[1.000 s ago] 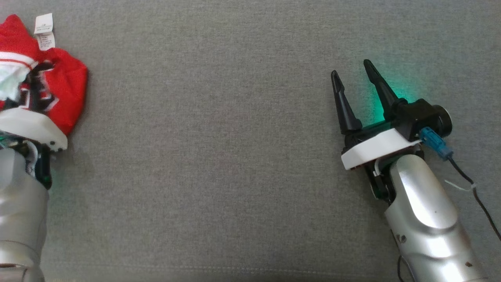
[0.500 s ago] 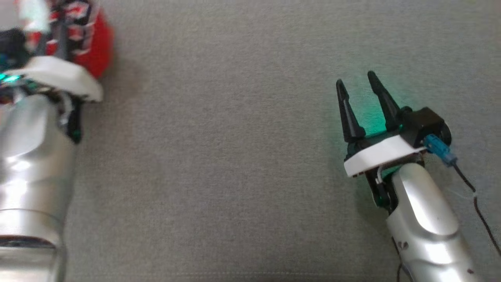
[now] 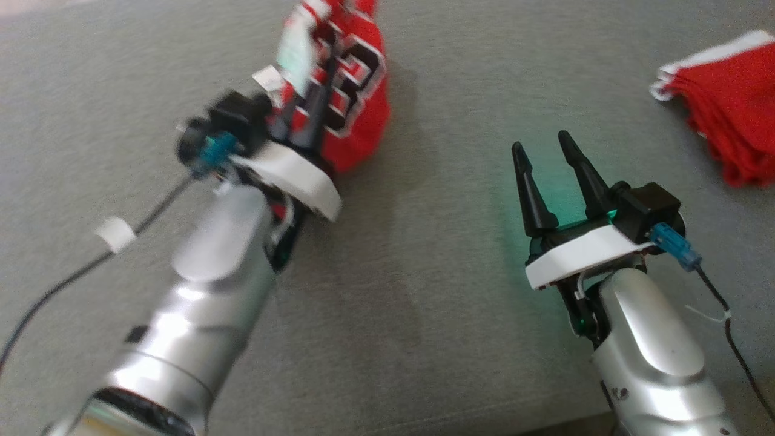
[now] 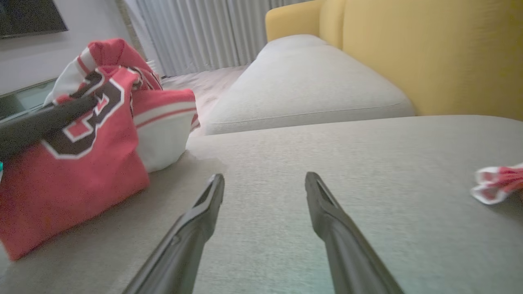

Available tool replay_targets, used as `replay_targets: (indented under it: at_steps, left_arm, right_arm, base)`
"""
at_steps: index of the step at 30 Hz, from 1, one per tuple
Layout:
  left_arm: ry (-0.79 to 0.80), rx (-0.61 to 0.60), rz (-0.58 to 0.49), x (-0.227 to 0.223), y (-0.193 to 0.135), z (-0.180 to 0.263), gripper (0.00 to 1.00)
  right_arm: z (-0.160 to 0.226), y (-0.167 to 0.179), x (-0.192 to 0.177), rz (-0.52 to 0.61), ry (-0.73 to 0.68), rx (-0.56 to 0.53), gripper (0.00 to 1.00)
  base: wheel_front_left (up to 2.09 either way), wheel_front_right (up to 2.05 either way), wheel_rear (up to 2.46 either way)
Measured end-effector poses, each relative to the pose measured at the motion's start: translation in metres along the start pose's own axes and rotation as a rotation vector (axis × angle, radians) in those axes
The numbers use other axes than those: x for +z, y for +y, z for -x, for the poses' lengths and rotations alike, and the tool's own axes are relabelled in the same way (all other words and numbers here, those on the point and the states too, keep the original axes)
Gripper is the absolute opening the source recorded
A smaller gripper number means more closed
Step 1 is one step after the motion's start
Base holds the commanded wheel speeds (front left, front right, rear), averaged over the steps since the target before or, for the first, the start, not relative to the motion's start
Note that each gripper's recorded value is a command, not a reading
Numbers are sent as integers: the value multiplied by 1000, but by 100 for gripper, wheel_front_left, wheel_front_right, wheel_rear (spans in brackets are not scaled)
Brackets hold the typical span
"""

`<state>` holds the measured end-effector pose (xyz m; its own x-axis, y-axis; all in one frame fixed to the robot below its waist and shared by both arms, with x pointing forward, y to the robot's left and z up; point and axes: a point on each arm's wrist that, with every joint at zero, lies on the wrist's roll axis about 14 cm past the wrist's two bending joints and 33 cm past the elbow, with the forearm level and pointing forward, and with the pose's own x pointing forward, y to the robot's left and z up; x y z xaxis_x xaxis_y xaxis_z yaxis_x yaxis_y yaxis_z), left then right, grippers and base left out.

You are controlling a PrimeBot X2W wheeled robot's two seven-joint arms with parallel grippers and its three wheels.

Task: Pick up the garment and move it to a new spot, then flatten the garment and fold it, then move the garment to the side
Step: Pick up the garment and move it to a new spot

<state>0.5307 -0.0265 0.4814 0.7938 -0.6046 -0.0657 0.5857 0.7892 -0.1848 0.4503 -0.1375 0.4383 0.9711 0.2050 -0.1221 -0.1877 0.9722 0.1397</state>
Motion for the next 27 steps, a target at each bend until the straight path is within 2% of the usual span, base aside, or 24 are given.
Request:
replay_targets:
  at_steps: [3,5,6,7,11,17,22,26,27]
  left_arm:
    - [41,-102,27,-21,-44,-6,0]
    - [68,-142,44,-33,-62,-6,0]
    - [81,-154,47,-39,-68,-5,20]
    - [92,-166,43,-44,-72,-5,100]
    - [124,-137,19,-60,-73,2,100]
    - [76,54,32,-53,-27,31,100]
    - [37,278,29,-49,24,83,100]
    - [39,403,20,-55,43,132,100]
    - [50,464,16,-61,50,157,100]
  right_arm:
    - [11,-15,5,1,-8,-46,100]
    - [18,-23,7,-4,-13,-72,100]
    - [21,-27,8,-5,-16,-84,100]
    - [24,-30,9,-8,-18,-95,100]
    - [32,-37,11,-10,-24,-120,100]
    - [35,-27,6,-41,-18,-103,100]
    - [34,-16,14,-44,-42,-76,100]
    - [41,-4,9,-41,-27,-51,100]
    - [45,2,5,-38,-16,-40,100]
  base:
    - [0,0,0]
    - [0,0,0]
    - [0,0,0]
    - [0,0,0]
    - [0,0,0]
    - [0,0,0]
    - [0,0,0]
    - [0,0,0]
    - [0,0,0]
